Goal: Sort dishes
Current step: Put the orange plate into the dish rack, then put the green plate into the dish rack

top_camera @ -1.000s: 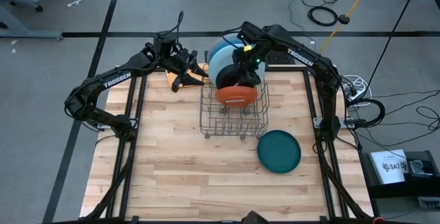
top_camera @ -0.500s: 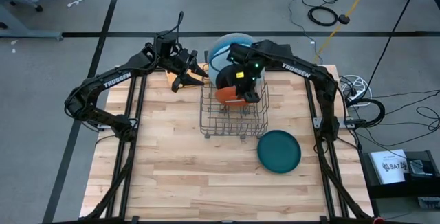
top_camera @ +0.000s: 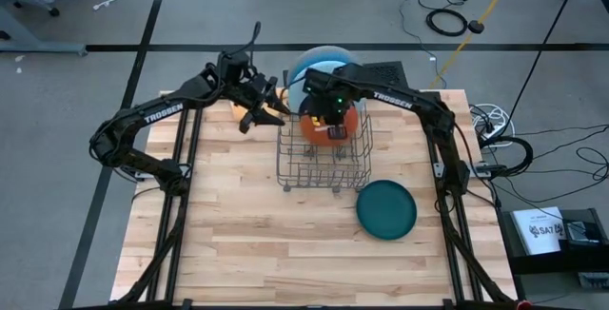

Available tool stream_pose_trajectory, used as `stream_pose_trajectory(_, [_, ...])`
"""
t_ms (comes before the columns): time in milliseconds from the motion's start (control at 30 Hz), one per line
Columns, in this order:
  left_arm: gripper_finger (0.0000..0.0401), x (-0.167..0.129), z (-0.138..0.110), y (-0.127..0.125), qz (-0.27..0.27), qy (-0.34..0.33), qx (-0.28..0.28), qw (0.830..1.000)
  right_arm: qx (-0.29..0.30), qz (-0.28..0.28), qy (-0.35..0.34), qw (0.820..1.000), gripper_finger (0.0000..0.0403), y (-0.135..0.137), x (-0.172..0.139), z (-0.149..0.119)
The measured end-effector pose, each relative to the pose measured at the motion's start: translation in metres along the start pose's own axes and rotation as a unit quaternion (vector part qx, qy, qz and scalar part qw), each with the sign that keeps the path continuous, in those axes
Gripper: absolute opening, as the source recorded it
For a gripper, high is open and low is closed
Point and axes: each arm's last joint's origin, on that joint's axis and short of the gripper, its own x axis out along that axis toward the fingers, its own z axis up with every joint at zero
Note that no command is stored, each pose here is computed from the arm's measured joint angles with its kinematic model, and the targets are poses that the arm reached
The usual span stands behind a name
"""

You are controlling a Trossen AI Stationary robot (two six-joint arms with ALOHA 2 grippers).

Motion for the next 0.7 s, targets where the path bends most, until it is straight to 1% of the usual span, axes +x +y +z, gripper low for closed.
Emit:
stream_pose_trajectory(67, [0.0189,0.002,0.000,-0.001,0.000,0.002,-0.002,1.000,0.008,-0.042,-0.014,0.999,0.0041,-0.006,-0.001,0.003])
stream_pose_trajectory(133, [0.0189,0.005,0.000,-0.003,-0.004,0.003,-0.002,1.000,0.017,-0.068,-0.021,0.997,0.0041,-0.011,-0.002,0.004])
stream_pose_trajectory(267, [0.0189,0.009,0.001,-0.005,-0.011,0.005,-0.001,1.000,0.020,-0.080,-0.024,0.996,0.0041,-0.012,-0.008,0.002])
stream_pose_trajectory(367, [0.0189,0.011,0.001,-0.007,-0.015,0.006,0.000,1.000,0.015,-0.077,-0.023,0.997,0.0041,-0.006,-0.018,-0.001])
stream_pose_trajectory(433, [0.0189,0.013,0.001,-0.007,-0.011,0.008,0.001,1.000,0.017,-0.078,-0.033,0.996,0.0041,0.000,-0.031,-0.005])
stream_pose_trajectory(533, [0.0189,0.014,0.001,-0.007,0.004,0.013,0.002,1.000,0.036,-0.090,-0.068,0.993,0.0041,0.009,-0.061,-0.014])
stream_pose_trajectory(700, [0.0189,0.017,0.001,-0.008,0.018,0.018,0.004,1.000,0.083,-0.099,-0.117,0.985,0.0041,0.023,-0.113,-0.041])
